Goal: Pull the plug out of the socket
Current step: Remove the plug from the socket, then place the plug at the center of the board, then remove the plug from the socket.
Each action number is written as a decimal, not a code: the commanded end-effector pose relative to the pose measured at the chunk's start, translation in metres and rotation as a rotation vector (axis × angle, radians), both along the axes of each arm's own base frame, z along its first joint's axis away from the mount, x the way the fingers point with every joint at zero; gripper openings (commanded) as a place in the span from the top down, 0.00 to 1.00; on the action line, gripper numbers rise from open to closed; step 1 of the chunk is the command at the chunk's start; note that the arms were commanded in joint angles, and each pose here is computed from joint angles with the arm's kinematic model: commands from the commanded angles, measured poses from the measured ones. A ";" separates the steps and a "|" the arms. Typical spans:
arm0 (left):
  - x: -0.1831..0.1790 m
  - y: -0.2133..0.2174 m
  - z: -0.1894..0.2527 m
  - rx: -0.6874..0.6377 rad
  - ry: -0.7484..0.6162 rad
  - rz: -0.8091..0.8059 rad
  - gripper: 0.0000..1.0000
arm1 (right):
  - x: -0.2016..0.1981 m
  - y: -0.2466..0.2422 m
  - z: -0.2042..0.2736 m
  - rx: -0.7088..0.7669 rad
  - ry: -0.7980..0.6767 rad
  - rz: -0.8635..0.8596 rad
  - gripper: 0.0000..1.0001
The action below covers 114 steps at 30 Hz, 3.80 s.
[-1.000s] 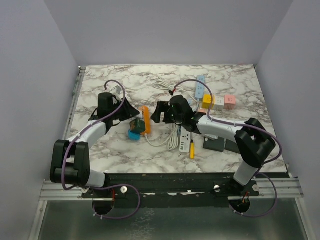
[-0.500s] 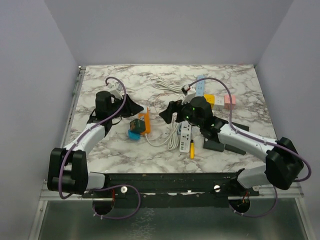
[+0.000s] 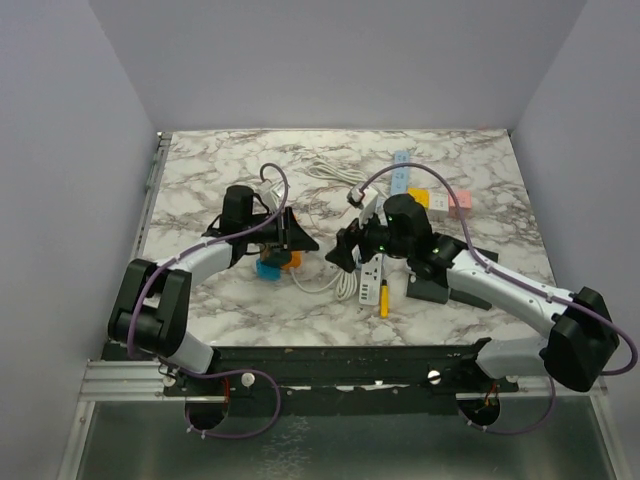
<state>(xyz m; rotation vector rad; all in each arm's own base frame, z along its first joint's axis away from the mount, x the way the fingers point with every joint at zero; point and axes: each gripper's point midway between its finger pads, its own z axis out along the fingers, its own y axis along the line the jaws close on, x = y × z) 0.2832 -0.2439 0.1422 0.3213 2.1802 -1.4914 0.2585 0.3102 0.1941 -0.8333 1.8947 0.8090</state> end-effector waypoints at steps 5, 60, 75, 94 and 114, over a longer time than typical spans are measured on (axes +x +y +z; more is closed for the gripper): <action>-0.021 -0.021 0.017 -0.077 -0.005 -0.167 1.00 | -0.018 0.016 -0.019 -0.074 0.014 0.120 0.15; 0.058 0.122 -0.014 0.465 -0.094 0.526 0.01 | 0.078 -0.180 -0.086 -0.281 0.168 -0.914 0.80; 0.040 0.124 -0.030 0.457 -0.038 0.500 0.01 | 0.095 -0.190 -0.106 -0.296 0.236 -0.928 0.22; 0.018 0.085 -0.039 0.333 0.029 0.325 0.01 | 0.072 -0.138 -0.047 -0.071 0.165 -0.605 0.16; 0.007 0.040 -0.007 0.315 -0.170 0.228 0.01 | 0.018 -0.020 -0.045 0.144 0.207 -0.283 0.18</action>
